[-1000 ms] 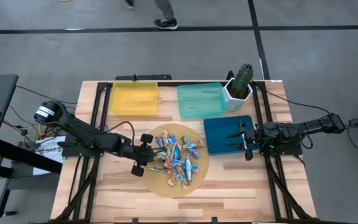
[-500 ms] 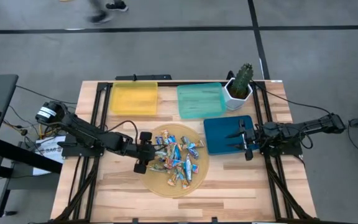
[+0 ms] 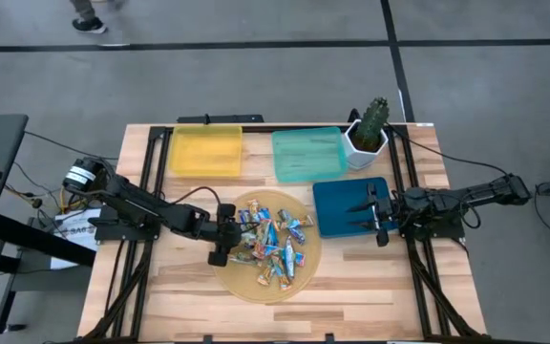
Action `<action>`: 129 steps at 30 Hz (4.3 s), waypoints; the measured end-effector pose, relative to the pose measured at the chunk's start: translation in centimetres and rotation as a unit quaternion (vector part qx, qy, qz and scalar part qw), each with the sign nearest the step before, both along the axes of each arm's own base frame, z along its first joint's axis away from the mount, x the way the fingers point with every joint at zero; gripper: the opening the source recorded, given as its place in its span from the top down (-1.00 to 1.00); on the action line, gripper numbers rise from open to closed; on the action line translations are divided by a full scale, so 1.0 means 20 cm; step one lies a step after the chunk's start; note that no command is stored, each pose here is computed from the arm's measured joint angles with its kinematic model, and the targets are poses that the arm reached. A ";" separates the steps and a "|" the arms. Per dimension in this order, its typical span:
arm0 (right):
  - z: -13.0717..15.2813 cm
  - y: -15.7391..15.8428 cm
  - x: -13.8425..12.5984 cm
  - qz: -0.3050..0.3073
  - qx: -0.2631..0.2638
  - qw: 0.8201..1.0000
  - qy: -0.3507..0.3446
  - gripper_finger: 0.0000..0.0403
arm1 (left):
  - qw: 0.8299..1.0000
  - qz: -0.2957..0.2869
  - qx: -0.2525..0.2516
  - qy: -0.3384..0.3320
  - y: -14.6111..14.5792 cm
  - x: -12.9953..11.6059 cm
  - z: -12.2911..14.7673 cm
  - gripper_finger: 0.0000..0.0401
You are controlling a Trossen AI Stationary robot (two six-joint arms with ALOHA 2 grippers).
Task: Pick and place Granola Bars by type
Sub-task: Put the red granola bar into the yellow bin
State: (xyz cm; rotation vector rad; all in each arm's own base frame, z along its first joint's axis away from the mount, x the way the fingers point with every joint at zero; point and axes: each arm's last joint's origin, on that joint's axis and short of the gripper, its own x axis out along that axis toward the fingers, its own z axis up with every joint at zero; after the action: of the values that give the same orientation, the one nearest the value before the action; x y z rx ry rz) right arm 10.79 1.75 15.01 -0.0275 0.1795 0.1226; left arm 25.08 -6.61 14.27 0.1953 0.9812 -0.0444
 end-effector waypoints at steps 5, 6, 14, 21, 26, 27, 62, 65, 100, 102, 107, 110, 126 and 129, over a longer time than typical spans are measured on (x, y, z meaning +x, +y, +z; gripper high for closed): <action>0.00 0.00 0.00 0.000 0.000 1.000 0.000 0.23 | 1.000 0.004 -0.003 -0.001 0.00 0.00 0.00 0.03; 0.00 0.00 0.00 0.000 0.000 1.000 0.000 0.23 | 1.000 0.005 -0.004 -0.001 0.00 0.00 0.00 0.04; 0.00 0.00 0.00 0.000 0.000 1.000 0.000 0.23 | 1.000 -0.005 -0.004 0.002 0.00 0.00 0.00 0.38; 0.00 0.00 0.00 0.000 0.000 1.000 0.000 0.23 | 1.000 -0.006 -0.005 0.003 0.00 0.00 0.00 0.67; 0.00 0.00 0.00 0.000 0.000 1.000 0.000 0.23 | 1.000 -0.010 -0.004 0.003 -0.01 0.00 0.00 0.80; 0.00 0.00 0.00 0.000 0.000 1.000 0.000 0.23 | 1.000 -0.011 -0.005 0.003 -0.01 -0.01 0.00 0.82; 0.00 0.00 0.00 0.000 0.000 1.000 0.000 0.23 | 0.967 0.132 0.115 -0.188 0.17 -0.19 0.45 0.85; 0.00 0.00 0.00 0.000 0.000 1.000 0.000 0.23 | 0.955 0.173 0.130 -0.205 0.23 -0.21 0.49 0.85; 0.00 0.00 0.00 0.000 0.000 1.000 0.000 0.23 | 0.852 0.453 0.168 -0.201 0.72 -0.44 0.59 0.85; 0.00 0.00 0.00 0.000 0.000 1.000 0.000 0.23 | 0.848 0.470 0.151 -0.194 0.76 -0.46 0.58 0.85; 0.00 0.00 0.00 0.000 0.000 1.000 0.000 0.23 | 0.830 0.522 0.106 -0.167 0.83 -0.53 0.54 0.85; 0.00 0.00 0.00 0.000 0.000 1.000 0.000 0.23 | 0.812 0.557 0.087 -0.150 0.86 -0.57 0.52 0.85; 0.00 0.00 0.00 0.000 0.000 1.000 0.000 0.23 | 0.756 0.652 -0.019 -0.056 1.02 -0.65 0.37 0.85; 0.00 0.00 0.00 0.000 0.000 1.000 0.000 0.23 | 0.751 0.659 -0.024 -0.040 1.05 -0.66 0.34 0.85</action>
State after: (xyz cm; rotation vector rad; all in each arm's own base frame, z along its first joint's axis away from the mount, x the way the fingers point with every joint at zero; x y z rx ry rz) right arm 10.79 1.75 15.02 -0.0275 0.1790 0.1226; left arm 11.97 14.37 21.11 -0.5794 0.8470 1.2385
